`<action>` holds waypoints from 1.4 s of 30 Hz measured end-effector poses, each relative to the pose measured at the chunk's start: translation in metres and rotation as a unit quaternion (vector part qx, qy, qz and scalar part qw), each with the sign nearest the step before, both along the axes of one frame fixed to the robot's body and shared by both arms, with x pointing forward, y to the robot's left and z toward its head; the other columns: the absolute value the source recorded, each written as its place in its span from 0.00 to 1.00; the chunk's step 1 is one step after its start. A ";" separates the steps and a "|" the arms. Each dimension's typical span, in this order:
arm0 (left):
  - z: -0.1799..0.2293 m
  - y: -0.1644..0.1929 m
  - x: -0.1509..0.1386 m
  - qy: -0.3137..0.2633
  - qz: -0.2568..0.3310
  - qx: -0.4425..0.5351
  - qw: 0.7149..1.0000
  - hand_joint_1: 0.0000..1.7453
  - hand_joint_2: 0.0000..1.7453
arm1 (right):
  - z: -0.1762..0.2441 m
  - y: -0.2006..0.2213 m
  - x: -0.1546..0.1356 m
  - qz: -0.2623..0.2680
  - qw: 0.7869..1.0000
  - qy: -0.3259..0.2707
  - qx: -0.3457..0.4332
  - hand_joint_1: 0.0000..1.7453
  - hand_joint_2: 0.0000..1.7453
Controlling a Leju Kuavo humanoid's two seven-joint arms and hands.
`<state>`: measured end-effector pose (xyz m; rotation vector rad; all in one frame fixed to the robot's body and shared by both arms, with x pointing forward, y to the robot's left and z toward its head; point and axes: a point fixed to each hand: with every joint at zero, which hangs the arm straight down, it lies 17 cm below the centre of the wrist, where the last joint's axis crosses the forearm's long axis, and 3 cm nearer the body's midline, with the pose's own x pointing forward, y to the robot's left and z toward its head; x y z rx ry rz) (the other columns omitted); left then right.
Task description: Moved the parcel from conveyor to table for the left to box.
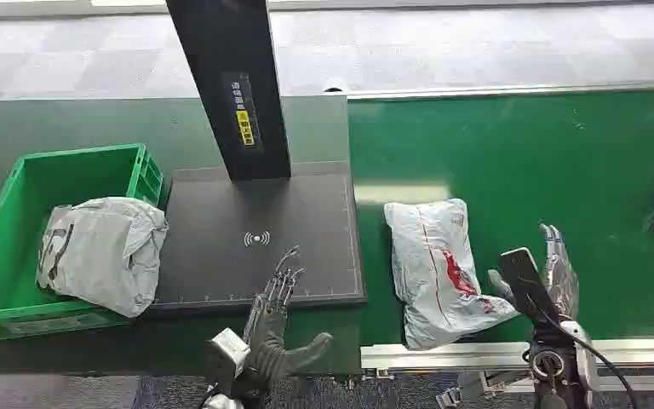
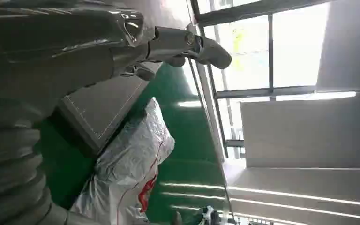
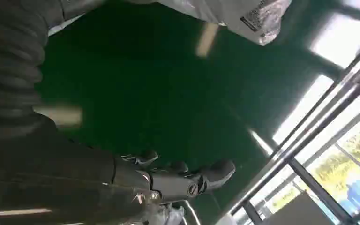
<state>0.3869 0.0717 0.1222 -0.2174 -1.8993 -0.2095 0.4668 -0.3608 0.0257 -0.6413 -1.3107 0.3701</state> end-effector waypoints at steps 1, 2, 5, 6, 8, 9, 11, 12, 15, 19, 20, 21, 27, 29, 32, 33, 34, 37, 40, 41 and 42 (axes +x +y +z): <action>0.001 -0.001 0.001 -0.001 0.000 -0.001 1.000 0.00 1.00 | -0.008 0.002 0.002 0.006 1.000 0.011 0.005 0.00 1.00; 0.003 -0.001 0.003 -0.003 0.000 -0.002 1.000 0.00 1.00 | -0.016 0.004 0.004 0.011 1.000 0.022 0.010 0.00 1.00; 0.006 -0.002 0.005 -0.005 -0.001 -0.005 1.000 0.00 1.00 | -0.031 0.006 0.009 0.017 0.999 0.043 0.018 0.00 1.00; 0.007 -0.003 0.006 -0.005 -0.001 -0.005 1.000 0.00 1.00 | -0.035 0.006 0.009 0.017 0.998 0.049 0.019 0.00 1.00; 0.008 -0.003 0.007 -0.007 -0.001 -0.005 1.000 0.00 1.00 | -0.041 0.006 0.008 0.018 0.998 0.058 0.022 0.00 1.00; 0.009 -0.003 0.007 -0.007 -0.001 -0.005 1.000 0.00 1.00 | -0.044 0.007 0.008 0.018 0.998 0.063 0.023 0.00 1.00; 0.009 -0.003 0.007 -0.008 -0.001 -0.005 1.000 0.00 1.00 | -0.047 0.013 0.009 0.030 0.997 0.066 0.036 0.00 1.00; 0.009 -0.003 0.008 -0.007 0.000 -0.006 1.000 0.00 1.00 | -0.049 0.018 0.010 0.041 0.996 0.067 0.047 0.00 1.00; 0.011 -0.003 0.011 -0.009 0.000 -0.008 1.000 0.00 1.00 | -0.049 0.038 0.018 0.078 0.992 0.062 0.077 0.00 1.00; 0.015 -0.003 0.014 -0.012 0.001 -0.010 1.000 0.00 1.00 | -0.051 0.061 0.027 0.109 0.985 0.071 0.108 0.00 1.00; 0.016 -0.003 0.015 -0.012 0.001 -0.011 1.000 0.00 1.00 | -0.052 0.069 0.028 0.121 0.983 0.075 0.116 0.00 1.00; 0.016 -0.004 0.016 -0.012 0.001 -0.011 1.000 0.00 1.00 | -0.053 0.078 0.028 0.132 0.980 0.080 0.125 0.04 1.00; 0.017 -0.004 0.018 -0.012 0.001 -0.010 1.000 0.00 1.00 | -0.069 0.118 0.017 0.173 0.966 0.111 0.158 0.98 1.00; 0.017 -0.003 0.018 -0.012 0.002 -0.011 1.000 0.00 1.00 | -0.074 0.124 0.013 0.177 0.964 0.118 0.162 1.00 1.00; 0.017 -0.003 0.018 -0.012 0.002 -0.011 1.000 0.00 1.00 | -0.077 0.130 0.010 0.182 0.961 0.125 0.164 1.00 1.00; 0.017 -0.003 0.018 -0.012 0.002 -0.010 1.000 0.00 1.00 | -0.078 0.132 0.009 0.183 0.961 0.127 0.165 1.00 1.00; 0.017 -0.004 0.018 -0.011 0.001 -0.011 1.000 0.00 1.00 | -0.080 0.134 0.007 0.185 0.960 0.129 0.166 1.00 1.00; 0.014 -0.005 0.017 -0.009 -0.001 -0.009 1.000 0.00 1.00 | -0.087 0.138 0.001 0.187 0.958 0.140 0.167 1.00 1.00; 0.013 -0.007 0.017 -0.008 -0.003 -0.011 1.000 0.00 1.00 | -0.093 0.144 -0.004 0.192 0.956 0.152 0.164 1.00 1.00; 0.013 -0.008 0.018 -0.008 -0.004 -0.011 1.000 0.00 1.00 | -0.094 0.143 -0.004 0.191 0.956 0.155 0.158 1.00 1.00; 0.012 -0.008 0.019 -0.008 -0.003 -0.011 1.000 0.00 1.00 | -0.096 0.139 -0.003 0.184 0.960 0.157 0.142 1.00 1.00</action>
